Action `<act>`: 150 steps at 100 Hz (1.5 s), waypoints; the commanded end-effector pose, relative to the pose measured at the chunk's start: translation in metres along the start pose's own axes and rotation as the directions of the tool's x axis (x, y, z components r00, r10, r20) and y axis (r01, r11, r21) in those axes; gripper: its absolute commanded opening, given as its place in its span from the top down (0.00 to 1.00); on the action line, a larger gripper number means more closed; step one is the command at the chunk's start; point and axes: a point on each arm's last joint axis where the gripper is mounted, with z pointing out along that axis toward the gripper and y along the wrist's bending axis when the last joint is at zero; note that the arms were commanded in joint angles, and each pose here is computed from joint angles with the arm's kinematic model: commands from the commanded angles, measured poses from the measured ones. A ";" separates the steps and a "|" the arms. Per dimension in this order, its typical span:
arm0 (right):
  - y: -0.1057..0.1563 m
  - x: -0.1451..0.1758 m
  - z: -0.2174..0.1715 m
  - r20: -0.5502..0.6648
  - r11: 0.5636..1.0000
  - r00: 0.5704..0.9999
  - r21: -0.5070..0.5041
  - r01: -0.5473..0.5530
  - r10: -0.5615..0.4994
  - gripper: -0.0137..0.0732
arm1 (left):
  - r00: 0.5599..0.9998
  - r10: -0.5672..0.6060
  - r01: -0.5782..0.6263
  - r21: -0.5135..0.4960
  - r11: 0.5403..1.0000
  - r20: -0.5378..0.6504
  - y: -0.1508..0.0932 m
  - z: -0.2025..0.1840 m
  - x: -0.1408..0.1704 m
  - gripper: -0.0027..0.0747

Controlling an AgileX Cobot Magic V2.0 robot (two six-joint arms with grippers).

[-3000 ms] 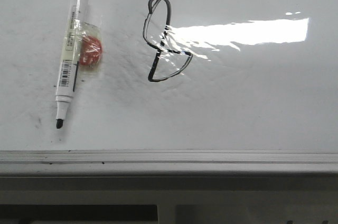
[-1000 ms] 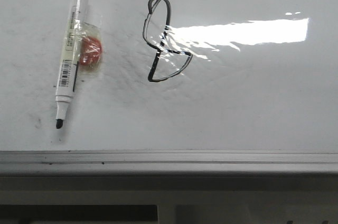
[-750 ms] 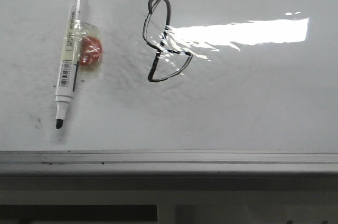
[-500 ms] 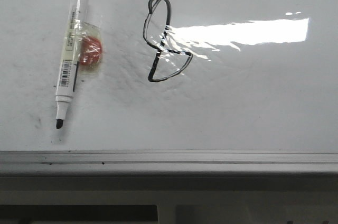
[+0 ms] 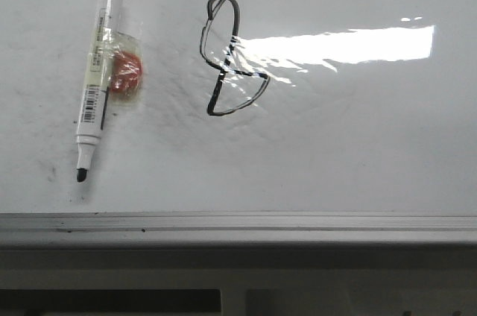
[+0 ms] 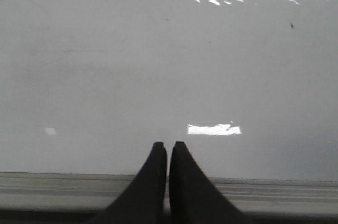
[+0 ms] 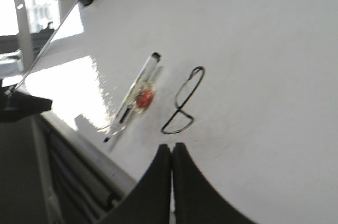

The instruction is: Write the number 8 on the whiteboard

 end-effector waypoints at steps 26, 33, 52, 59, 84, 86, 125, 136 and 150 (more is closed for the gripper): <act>-0.027 -0.008 -0.006 0.100 0.884 0.991 0.466 0.028 -0.084 0.92 | 0.999 -0.023 0.023 0.004 1.000 0.030 0.000 0.002 0.008 0.99; -0.033 -0.005 -0.009 0.063 0.825 0.994 0.563 0.040 -0.091 0.92 | 0.999 -0.023 0.023 0.004 1.000 0.030 0.000 0.002 0.008 0.99; -0.042 0.005 -0.021 -0.075 0.677 0.993 0.727 0.114 -0.087 0.92 | 0.999 -0.023 0.023 0.004 1.000 0.030 0.000 0.002 0.008 0.99; -0.043 0.011 -0.024 -0.125 0.651 0.991 0.750 0.119 -0.038 0.92 | 0.999 -0.023 0.023 0.004 1.000 0.030 0.000 0.002 0.008 0.99; -0.043 0.026 -0.028 -0.279 0.636 0.959 0.749 0.184 0.051 0.92 | 0.999 -0.023 0.023 0.004 1.000 0.030 0.000 0.002 0.008 0.99; -0.043 0.027 -0.028 -0.296 0.637 0.954 0.744 0.202 0.043 0.92 | 0.999 -0.023 0.023 0.004 1.000 0.030 0.000 0.002 0.008 0.99; -0.043 0.034 -0.031 -0.350 0.641 0.932 0.739 0.209 0.099 0.92 | 0.999 -0.023 0.023 0.004 1.000 0.030 0.000 0.002 0.008 0.99; -0.043 0.034 -0.031 -0.350 0.641 0.932 0.739 0.209 0.099 0.92 | 0.999 -0.023 0.023 0.004 1.000 0.030 0.000 0.002 0.008 0.99; -0.043 0.034 -0.031 -0.350 0.641 0.932 0.739 0.209 0.099 0.92 | 0.999 -0.023 0.023 0.004 1.000 0.030 0.000 0.002 0.008 0.99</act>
